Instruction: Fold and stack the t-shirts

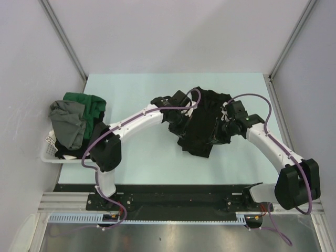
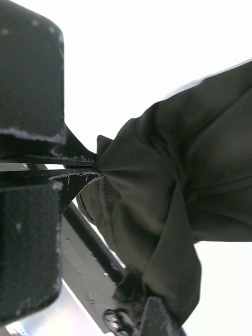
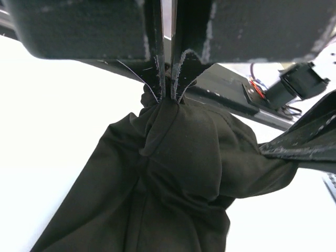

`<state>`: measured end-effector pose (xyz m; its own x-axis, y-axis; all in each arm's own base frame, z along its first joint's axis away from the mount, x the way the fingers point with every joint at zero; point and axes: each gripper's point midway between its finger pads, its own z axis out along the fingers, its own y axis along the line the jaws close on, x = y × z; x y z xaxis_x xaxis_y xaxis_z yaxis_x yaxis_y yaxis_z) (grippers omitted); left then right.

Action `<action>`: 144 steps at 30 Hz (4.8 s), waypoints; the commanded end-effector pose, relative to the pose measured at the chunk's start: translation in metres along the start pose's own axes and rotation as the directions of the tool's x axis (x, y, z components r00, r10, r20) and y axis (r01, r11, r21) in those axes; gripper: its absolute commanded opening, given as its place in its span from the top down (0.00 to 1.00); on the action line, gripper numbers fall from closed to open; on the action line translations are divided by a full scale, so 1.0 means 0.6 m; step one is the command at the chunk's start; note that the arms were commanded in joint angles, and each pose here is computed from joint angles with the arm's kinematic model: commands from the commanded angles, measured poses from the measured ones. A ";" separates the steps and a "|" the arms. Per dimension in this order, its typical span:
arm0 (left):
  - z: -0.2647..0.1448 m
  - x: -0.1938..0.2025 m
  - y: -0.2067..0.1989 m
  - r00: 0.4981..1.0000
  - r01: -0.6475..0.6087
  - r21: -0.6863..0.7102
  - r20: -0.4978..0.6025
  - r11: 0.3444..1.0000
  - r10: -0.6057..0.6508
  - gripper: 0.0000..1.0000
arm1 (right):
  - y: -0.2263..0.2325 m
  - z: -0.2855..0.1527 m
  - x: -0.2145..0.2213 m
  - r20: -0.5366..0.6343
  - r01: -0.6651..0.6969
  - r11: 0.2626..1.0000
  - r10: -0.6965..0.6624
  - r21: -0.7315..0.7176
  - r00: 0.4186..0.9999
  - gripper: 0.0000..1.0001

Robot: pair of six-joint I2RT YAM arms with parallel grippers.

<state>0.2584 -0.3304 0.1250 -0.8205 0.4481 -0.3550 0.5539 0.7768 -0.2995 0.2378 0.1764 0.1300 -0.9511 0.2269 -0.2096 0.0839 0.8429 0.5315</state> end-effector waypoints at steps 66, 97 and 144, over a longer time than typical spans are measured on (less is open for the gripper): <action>0.129 -0.334 0.129 0.904 0.151 0.055 0.397 0.987 -0.161 0.79 | -0.120 0.097 -0.360 0.200 0.062 0.979 -0.101 0.193 0.975 0.89; 0.038 -0.102 0.137 0.950 0.143 0.004 0.280 0.990 -0.138 0.67 | -0.076 -0.055 -0.242 0.343 0.011 0.938 -0.137 0.347 0.929 0.31; 0.011 -0.109 0.093 0.966 0.103 0.065 0.230 0.992 -0.116 0.66 | -0.133 0.127 -0.100 0.286 -0.077 0.973 0.012 0.216 0.958 0.40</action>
<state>0.3399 -0.3141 0.0888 -0.8707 0.2401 -0.4292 0.4211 0.8147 -0.3987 0.3065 0.1298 0.0380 -0.8374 0.3638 -0.4080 0.2287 0.9111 0.3430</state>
